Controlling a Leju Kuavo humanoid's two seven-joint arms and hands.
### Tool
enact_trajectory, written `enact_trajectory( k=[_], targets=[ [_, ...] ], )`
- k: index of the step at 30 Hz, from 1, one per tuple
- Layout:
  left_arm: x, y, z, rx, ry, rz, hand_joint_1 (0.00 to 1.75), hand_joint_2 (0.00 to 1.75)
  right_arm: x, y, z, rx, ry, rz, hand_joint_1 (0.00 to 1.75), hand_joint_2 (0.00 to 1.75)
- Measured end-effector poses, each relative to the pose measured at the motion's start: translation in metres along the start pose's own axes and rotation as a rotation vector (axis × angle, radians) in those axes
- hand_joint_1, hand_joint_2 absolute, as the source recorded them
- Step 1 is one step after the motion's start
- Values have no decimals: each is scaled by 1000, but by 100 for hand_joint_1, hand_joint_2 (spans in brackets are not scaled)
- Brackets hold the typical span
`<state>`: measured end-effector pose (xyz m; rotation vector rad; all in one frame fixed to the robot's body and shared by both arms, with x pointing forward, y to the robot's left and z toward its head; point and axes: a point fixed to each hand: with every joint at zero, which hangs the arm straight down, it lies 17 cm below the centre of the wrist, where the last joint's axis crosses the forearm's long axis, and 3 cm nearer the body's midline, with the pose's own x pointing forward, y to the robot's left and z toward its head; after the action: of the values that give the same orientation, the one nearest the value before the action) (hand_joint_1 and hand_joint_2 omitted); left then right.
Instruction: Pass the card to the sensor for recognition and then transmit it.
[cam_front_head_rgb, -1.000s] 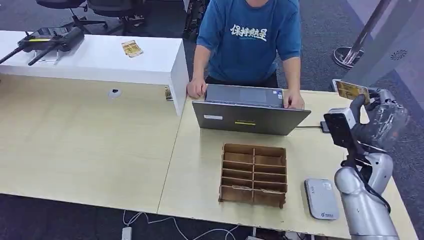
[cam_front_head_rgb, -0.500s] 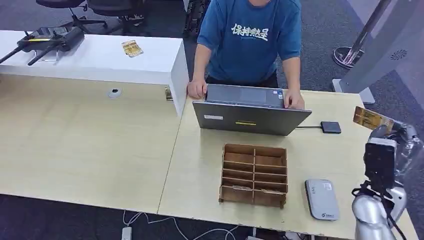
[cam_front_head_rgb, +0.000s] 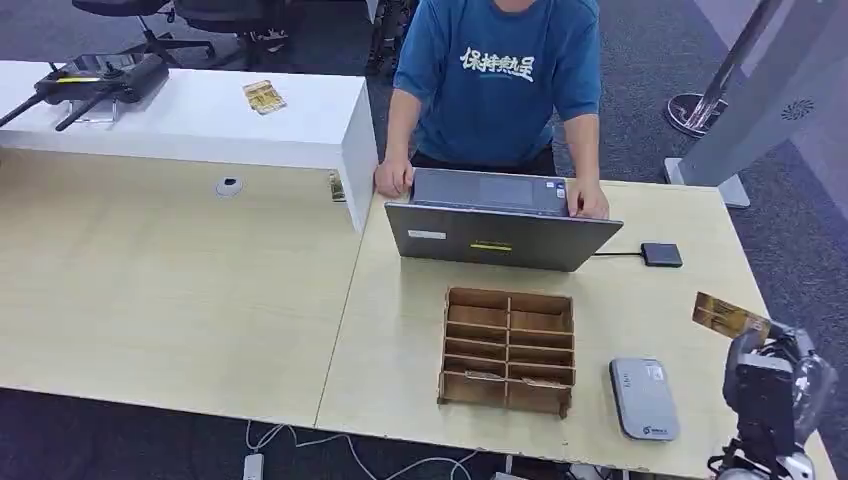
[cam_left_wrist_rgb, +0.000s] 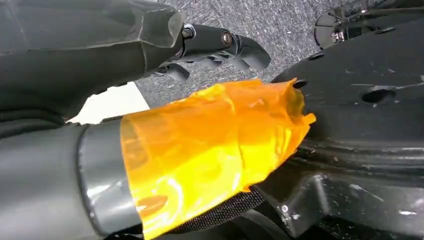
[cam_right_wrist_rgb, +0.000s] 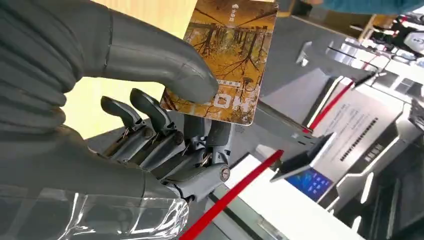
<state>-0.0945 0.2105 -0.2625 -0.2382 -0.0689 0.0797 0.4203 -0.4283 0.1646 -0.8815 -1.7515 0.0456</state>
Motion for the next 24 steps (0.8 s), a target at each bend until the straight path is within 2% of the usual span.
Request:
enact_trajectory(
  k=[10,24],
  targets=[
    [0,0,0,-1,-1,7,0,0,-36,3,20,47,82,39,175,175],
    [0,-1,0,-2,-3,15,0,0,-55,7,31,78,130,72,175,175]
  ],
)
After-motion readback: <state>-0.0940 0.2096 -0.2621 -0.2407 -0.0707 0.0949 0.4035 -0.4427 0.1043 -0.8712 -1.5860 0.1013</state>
